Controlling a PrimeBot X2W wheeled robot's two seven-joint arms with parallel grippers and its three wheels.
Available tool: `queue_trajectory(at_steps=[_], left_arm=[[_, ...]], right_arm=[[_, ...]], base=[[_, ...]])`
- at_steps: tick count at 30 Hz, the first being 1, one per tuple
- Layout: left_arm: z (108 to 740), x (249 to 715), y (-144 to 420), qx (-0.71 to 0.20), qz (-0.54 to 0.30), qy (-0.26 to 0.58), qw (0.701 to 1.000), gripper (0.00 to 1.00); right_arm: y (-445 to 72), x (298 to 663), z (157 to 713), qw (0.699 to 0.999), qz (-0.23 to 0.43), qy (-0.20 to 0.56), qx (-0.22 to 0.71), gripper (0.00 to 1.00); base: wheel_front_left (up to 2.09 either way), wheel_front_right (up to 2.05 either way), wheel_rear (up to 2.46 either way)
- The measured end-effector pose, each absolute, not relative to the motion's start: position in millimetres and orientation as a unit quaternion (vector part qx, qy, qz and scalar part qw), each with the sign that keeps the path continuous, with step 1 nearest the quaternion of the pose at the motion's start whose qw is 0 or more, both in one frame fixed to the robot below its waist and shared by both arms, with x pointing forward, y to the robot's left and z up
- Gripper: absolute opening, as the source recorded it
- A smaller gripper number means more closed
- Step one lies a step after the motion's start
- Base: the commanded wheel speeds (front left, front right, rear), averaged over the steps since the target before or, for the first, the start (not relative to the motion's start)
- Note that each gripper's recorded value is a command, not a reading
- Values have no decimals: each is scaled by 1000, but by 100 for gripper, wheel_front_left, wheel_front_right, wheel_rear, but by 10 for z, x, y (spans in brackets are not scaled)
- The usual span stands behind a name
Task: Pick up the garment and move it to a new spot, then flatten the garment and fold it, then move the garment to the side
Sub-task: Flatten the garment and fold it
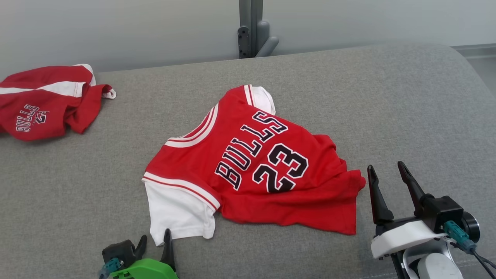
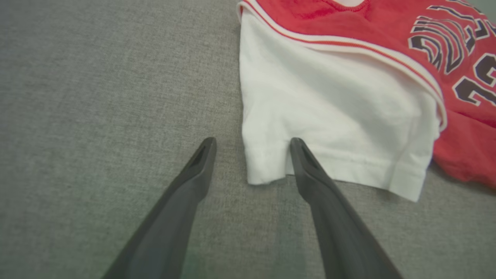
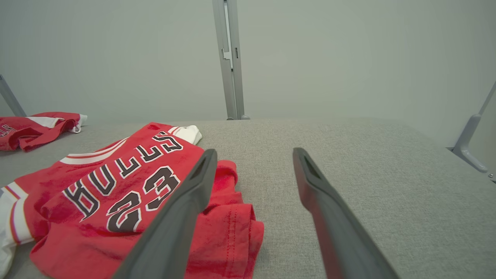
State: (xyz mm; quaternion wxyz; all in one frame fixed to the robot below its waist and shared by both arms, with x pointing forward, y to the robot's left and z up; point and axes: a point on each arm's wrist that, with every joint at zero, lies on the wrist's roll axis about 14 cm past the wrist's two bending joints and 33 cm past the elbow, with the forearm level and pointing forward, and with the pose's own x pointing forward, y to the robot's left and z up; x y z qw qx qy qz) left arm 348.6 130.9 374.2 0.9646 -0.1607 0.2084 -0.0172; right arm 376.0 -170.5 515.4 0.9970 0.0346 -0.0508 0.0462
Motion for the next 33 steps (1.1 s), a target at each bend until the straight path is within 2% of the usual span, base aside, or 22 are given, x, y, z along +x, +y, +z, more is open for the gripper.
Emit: queue_trajectory(at_steps=[1, 2, 4, 5, 6, 7, 19, 28, 30, 31, 32, 33], left_arm=[[3715, 3493, 1298, -162, -18, 214, 963, 68], [3696, 3505, 1289, -165, -17, 217, 962, 56], [3662, 3530, 1262, -166, -20, 224, 960, 40], [3652, 3543, 1249, -166, -23, 225, 960, 29], [3646, 3557, 1236, -166, -25, 226, 960, 8], [3643, 3570, 1222, -167, -27, 226, 959, 0], [3859, 3726, 1273, -176, -21, 177, 968, 0], [3919, 3658, 1408, -178, -2, 161, 971, 0], [3922, 3641, 1426, -178, 1, 160, 971, 0], [3919, 3632, 1436, -178, 3, 160, 971, 0], [3918, 3625, 1447, -178, 5, 160, 971, 0], [3924, 3626, 1452, -178, 5, 159, 971, 0]], right_arm=[[-1713, 3758, 5127, 997, 45, -47, 34, 100], [-1721, 3756, 5096, 998, 44, -42, 33, 100], [-1729, 3745, 5011, 998, 42, -29, 31, 100], [-1726, 3734, 4952, 998, 42, -19, 32, 100], [-1715, 3713, 4867, 999, 43, -6, 33, 100], [-1698, 3682, 4773, 998, 45, 9, 34, 100], [-1491, 3431, 3960, 982, 52, 145, 105, 100], [-1324, 3478, 3755, 973, 69, 184, 120, 100], [-1288, 3477, 3707, 971, 75, 194, 120, 81], [-1275, 3483, 3696, 970, 77, 196, 121, 67], [-1255, 3486, 3683, 969, 79, 198, 122, 42], [-1233, 3483, 3666, 968, 83, 202, 122, 31]], base=[[0, 0, 0], [0, 0, 0], [0, 0, 0], [0, 0, 0], [0, 0, 0], [0, 0, 0], [0, 0, 0], [0, 0, 0], [0, 0, 0], [0, 0, 0], [0, 0, 0], [0, 0, 0]])
